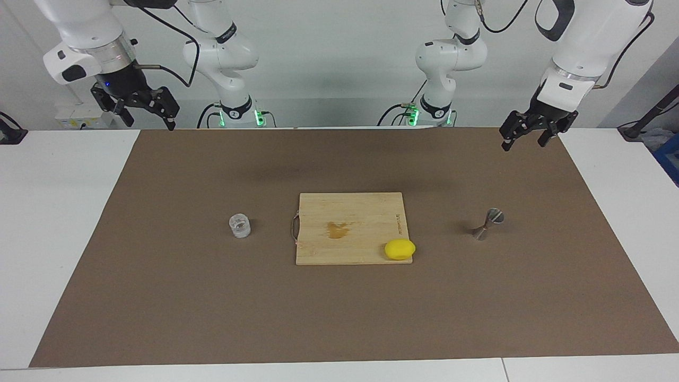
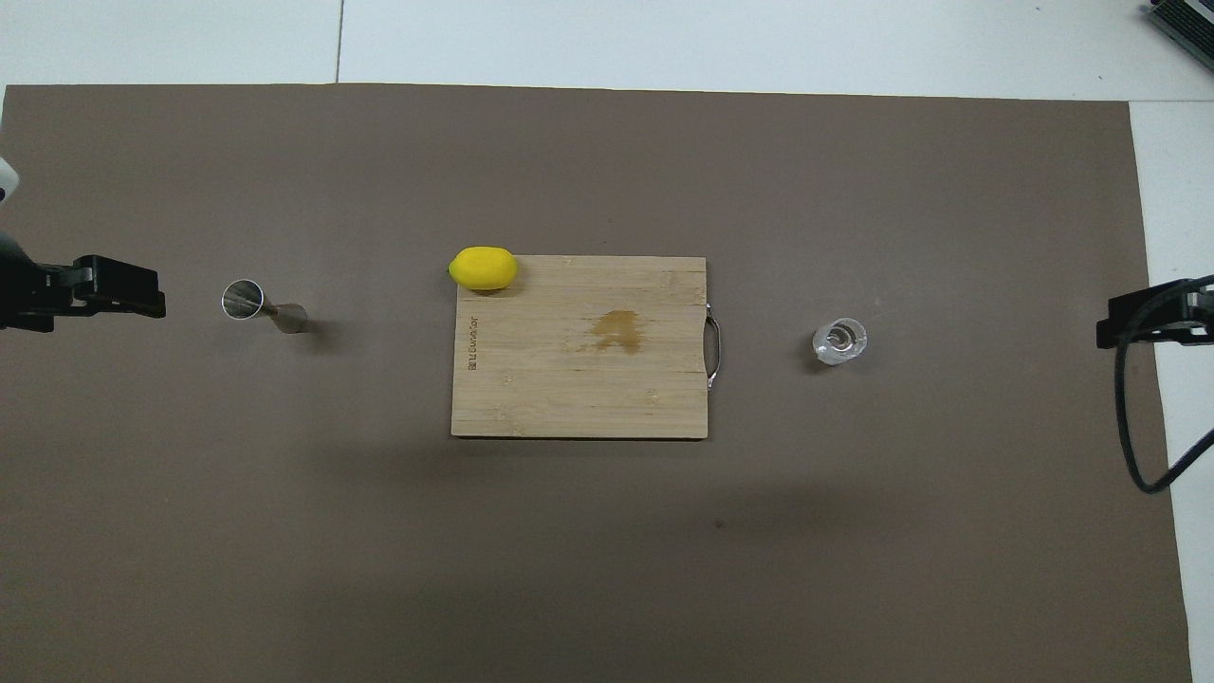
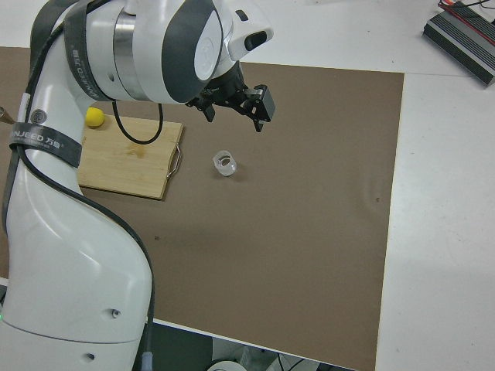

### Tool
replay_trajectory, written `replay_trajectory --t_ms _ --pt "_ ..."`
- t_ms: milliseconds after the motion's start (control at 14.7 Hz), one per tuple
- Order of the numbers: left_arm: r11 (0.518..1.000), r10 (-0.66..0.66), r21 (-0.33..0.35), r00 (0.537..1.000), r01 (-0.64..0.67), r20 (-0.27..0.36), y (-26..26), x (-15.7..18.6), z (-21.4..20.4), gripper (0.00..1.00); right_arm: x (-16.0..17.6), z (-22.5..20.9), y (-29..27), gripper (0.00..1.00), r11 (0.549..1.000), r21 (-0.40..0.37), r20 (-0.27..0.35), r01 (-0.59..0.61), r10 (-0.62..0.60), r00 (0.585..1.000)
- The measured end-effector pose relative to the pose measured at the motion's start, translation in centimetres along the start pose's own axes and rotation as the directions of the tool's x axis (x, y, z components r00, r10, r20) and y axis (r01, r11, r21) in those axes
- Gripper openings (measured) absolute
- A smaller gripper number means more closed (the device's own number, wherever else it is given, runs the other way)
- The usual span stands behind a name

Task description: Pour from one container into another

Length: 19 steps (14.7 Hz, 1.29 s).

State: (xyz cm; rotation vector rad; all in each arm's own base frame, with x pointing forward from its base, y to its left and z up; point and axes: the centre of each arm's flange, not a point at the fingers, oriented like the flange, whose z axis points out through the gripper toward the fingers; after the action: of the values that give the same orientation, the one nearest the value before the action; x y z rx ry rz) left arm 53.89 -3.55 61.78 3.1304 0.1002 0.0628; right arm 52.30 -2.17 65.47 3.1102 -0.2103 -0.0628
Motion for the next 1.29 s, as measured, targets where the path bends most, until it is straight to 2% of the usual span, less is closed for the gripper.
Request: replay_trajectory --t_ms 678,882,1085,1289 --pt "1.000 -0.010 0.000 1.000 0.010 0.001 -0.4 0.0 0.0 1.00 -0.2 -0.3 0.1 1.00 1.000 0.001 -0.005 -0.004 0.004 1.000" --pt "1.000 -0.010 0.000 1.000 0.010 0.001 -0.4 0.0 0.0 1.00 0.4 0.5 0.7 1.00 0.996 0.008 -0.025 -0.086 0.087 0.996" --pt "1.000 -0.010 0.000 1.000 0.010 0.001 -0.4 0.0 0.0 1.00 2.0 3.6 0.7 1.00 0.975 0.089 -0.035 -0.204 0.208 0.977" --pt "1.000 -0.017 0.000 1.000 0.017 0.003 -0.8 0.1 0.1 1.00 3.2 8.4 1.9 1.00 0.933 0.184 0.009 -0.308 0.312 0.950"
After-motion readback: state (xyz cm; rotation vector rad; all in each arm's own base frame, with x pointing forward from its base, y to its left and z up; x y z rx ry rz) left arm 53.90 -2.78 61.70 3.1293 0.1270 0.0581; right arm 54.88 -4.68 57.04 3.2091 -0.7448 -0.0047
